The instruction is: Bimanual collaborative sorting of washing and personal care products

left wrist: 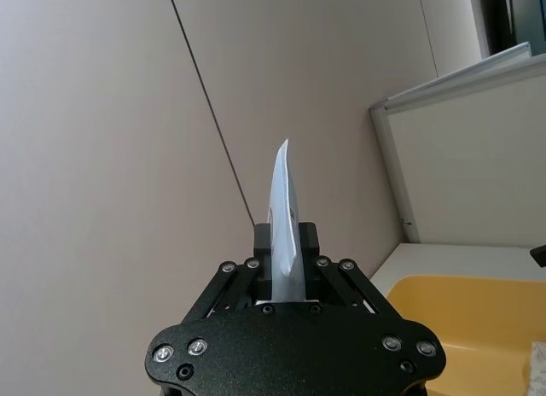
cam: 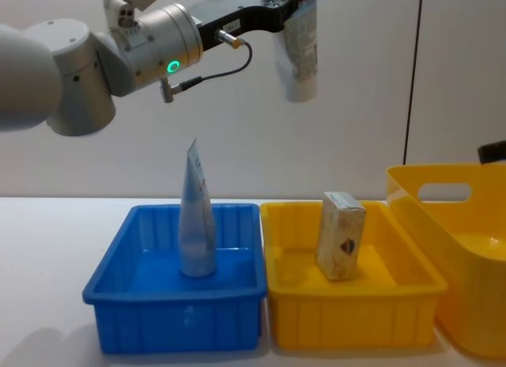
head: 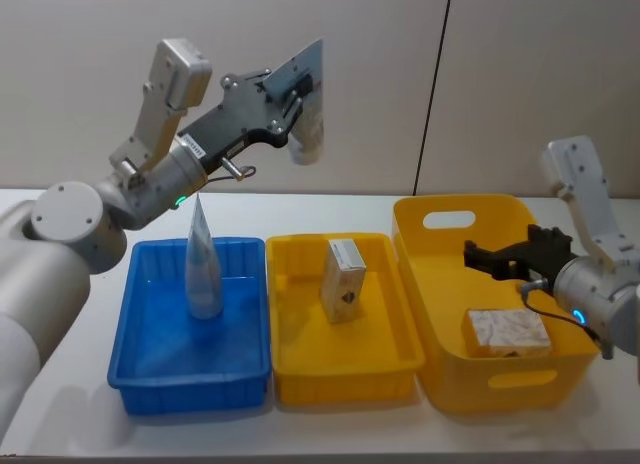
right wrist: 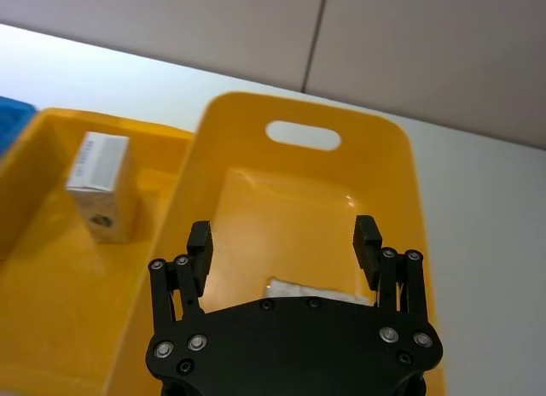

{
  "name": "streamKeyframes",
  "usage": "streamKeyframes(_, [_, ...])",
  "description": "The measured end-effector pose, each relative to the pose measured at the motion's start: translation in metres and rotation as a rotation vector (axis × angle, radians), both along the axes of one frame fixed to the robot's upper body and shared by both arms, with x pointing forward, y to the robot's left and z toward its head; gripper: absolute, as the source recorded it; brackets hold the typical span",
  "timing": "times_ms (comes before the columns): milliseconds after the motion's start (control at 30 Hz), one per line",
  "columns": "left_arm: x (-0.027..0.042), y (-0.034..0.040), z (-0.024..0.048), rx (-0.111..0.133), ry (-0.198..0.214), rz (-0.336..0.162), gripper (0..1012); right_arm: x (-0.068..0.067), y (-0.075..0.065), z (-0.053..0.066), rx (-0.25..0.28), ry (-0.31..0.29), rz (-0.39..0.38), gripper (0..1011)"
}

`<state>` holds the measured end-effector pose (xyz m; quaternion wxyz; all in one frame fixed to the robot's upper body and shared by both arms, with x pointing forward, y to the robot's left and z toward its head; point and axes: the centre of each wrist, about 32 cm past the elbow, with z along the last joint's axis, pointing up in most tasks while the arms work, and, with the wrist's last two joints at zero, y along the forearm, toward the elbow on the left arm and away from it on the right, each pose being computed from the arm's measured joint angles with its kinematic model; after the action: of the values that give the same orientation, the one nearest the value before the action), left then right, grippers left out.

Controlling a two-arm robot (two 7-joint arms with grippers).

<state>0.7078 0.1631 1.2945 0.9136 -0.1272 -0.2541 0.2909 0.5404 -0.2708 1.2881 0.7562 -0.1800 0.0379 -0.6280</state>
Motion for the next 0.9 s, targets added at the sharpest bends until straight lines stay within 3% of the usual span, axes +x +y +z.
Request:
streamKeyframes(500, [0.007, -0.0035, 0.0063, 0.01, -0.028, -0.014, 163, -0.01, 0.002, 0.012, 0.026, -0.063, 0.217, 1003])
streamKeyframes(900, [0.0082, -0.0038, 0.0087, 0.015, -0.038, -0.016, 163, -0.011, 0.007, 0.008, 0.008, -0.086, 0.25, 1003])
